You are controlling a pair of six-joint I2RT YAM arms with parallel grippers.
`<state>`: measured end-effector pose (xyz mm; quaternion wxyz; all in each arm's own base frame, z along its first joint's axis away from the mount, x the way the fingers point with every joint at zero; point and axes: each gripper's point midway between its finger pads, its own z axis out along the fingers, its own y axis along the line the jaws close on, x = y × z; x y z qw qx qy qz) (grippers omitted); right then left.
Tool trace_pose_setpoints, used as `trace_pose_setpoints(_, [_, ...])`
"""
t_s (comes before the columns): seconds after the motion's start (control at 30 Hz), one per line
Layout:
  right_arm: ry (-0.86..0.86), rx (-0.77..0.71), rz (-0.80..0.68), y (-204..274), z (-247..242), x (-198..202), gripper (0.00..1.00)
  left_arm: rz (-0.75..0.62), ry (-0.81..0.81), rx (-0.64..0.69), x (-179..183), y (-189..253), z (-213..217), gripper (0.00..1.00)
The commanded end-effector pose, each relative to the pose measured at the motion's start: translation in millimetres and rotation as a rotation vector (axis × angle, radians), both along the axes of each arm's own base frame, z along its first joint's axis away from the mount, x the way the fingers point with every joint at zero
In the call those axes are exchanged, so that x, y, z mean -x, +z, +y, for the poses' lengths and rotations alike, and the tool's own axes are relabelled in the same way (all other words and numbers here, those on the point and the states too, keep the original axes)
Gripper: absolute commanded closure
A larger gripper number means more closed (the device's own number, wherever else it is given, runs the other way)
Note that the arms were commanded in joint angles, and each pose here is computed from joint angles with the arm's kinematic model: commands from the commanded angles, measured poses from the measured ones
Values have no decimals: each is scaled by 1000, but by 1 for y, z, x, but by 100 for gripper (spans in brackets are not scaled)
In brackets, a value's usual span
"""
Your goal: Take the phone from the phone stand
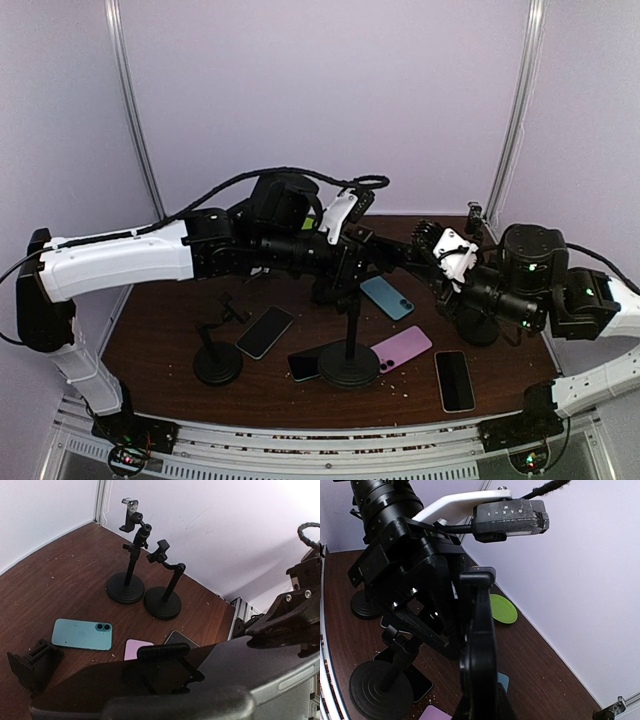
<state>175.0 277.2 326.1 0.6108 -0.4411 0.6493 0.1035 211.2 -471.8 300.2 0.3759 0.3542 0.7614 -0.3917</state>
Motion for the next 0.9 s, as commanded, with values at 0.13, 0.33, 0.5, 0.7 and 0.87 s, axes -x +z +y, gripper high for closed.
trace_pose_setpoints(0.13, [128,-15,46,-4,-3,29,100,-122,240,216,-63,75,18,100])
trace_pose_setpoints(0.33, [123,-18,49,-7,-8,30,100,-128,244,212,-65,76,17,100])
trace_pose_setpoints(0.5, [117,-23,52,-7,-12,30,100,-135,245,193,-68,74,14,100])
trace_pose_setpoints(0.7, [107,-37,58,-4,-22,32,100,-151,262,174,-73,76,13,100])
trace_pose_setpoints(0.87, [96,-48,68,-4,-33,34,100,-163,274,135,-80,74,7,100])
